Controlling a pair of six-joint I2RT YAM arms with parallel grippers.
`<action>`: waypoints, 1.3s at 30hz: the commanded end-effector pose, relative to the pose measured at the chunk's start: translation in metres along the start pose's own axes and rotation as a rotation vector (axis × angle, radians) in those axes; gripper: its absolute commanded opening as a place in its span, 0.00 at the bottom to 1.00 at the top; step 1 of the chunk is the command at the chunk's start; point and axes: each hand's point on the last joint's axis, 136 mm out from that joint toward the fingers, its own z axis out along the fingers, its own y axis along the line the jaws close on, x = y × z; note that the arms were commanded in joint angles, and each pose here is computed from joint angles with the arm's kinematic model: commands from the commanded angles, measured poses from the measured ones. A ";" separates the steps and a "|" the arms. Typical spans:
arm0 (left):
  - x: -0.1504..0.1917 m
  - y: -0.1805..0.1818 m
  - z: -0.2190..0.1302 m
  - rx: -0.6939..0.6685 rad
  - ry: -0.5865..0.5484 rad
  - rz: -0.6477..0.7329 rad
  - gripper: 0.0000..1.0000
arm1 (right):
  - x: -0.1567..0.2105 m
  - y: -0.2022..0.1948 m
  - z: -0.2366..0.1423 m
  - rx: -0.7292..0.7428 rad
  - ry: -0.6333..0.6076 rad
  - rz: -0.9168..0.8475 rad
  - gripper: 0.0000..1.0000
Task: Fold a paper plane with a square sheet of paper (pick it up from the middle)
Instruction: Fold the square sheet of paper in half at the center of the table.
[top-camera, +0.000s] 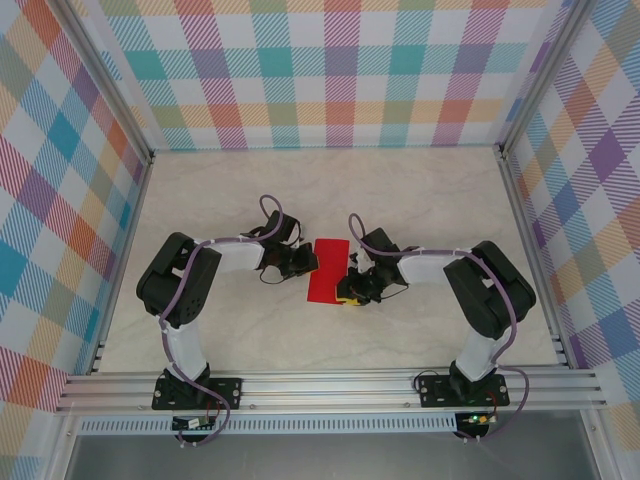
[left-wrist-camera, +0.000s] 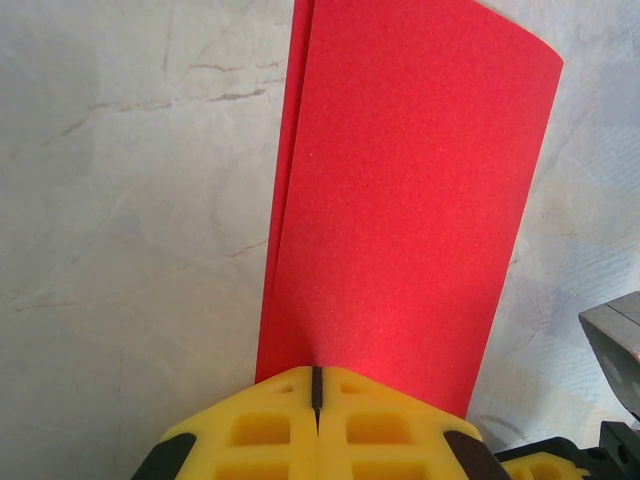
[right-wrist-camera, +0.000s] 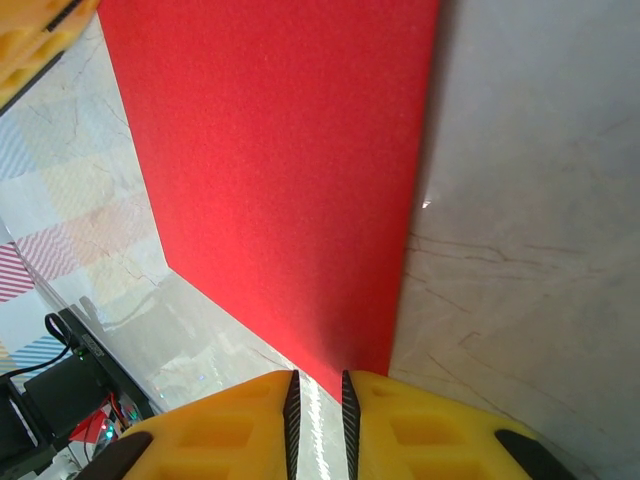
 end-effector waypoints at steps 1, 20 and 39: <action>0.052 0.060 0.009 -0.208 0.144 -0.082 0.00 | 0.005 0.008 -0.008 -0.006 0.002 -0.026 0.22; 0.051 0.056 0.003 -0.202 0.133 -0.076 0.00 | 0.014 -0.017 0.008 0.044 0.050 0.017 0.22; 0.006 -0.005 -0.058 0.010 -0.053 -0.073 0.49 | -0.056 0.025 -0.040 0.111 -0.171 -0.066 0.34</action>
